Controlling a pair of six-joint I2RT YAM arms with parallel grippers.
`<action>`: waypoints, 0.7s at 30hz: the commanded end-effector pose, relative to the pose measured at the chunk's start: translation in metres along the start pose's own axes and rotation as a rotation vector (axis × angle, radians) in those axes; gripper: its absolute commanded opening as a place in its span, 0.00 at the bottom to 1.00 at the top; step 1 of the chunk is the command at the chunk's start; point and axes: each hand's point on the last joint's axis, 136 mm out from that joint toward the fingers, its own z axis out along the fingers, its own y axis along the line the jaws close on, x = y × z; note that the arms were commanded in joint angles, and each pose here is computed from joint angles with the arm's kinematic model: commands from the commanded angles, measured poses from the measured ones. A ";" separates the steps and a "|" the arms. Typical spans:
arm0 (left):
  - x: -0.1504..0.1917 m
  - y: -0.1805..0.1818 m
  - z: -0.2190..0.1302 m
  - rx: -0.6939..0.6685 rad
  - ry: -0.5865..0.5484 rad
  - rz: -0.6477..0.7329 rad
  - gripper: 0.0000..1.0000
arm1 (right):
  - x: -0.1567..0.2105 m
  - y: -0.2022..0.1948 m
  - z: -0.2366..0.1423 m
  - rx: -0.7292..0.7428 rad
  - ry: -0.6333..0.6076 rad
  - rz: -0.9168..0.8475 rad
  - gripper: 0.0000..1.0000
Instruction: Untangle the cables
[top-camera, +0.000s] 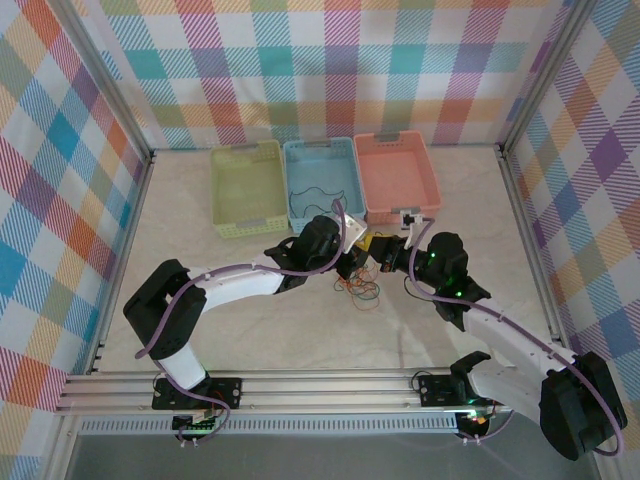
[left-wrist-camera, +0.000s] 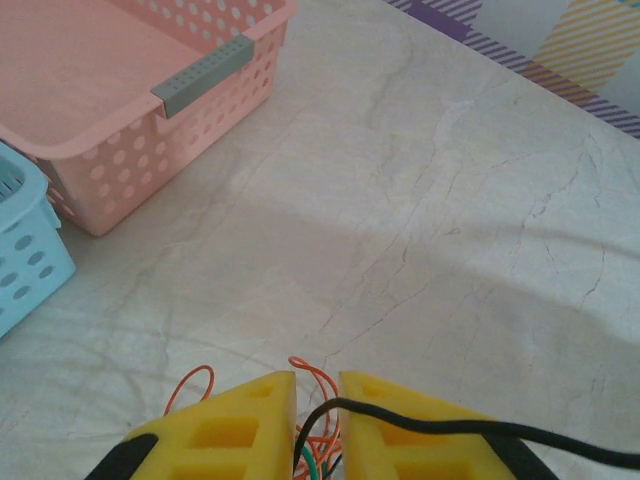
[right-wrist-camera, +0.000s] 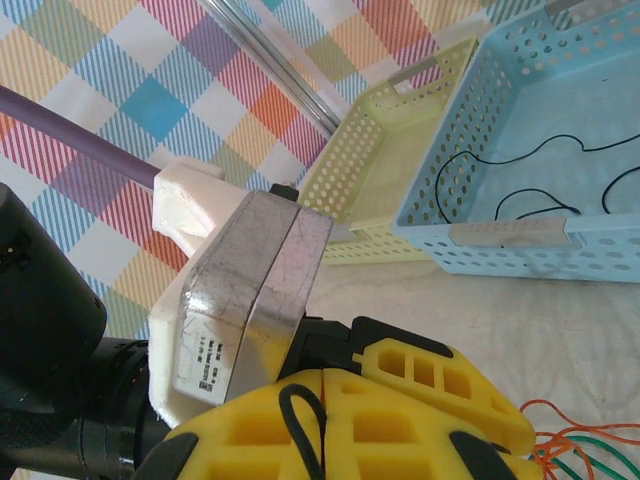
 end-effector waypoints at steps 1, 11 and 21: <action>0.022 -0.009 0.000 0.042 0.060 -0.015 0.20 | -0.029 0.031 -0.002 -0.104 -0.100 -0.050 0.00; 0.024 -0.007 0.001 0.028 0.062 -0.015 0.19 | -0.028 0.028 -0.005 -0.094 -0.115 -0.034 0.00; 0.025 -0.011 0.001 0.055 0.055 -0.012 0.19 | -0.037 0.006 -0.010 0.023 -0.181 0.126 0.00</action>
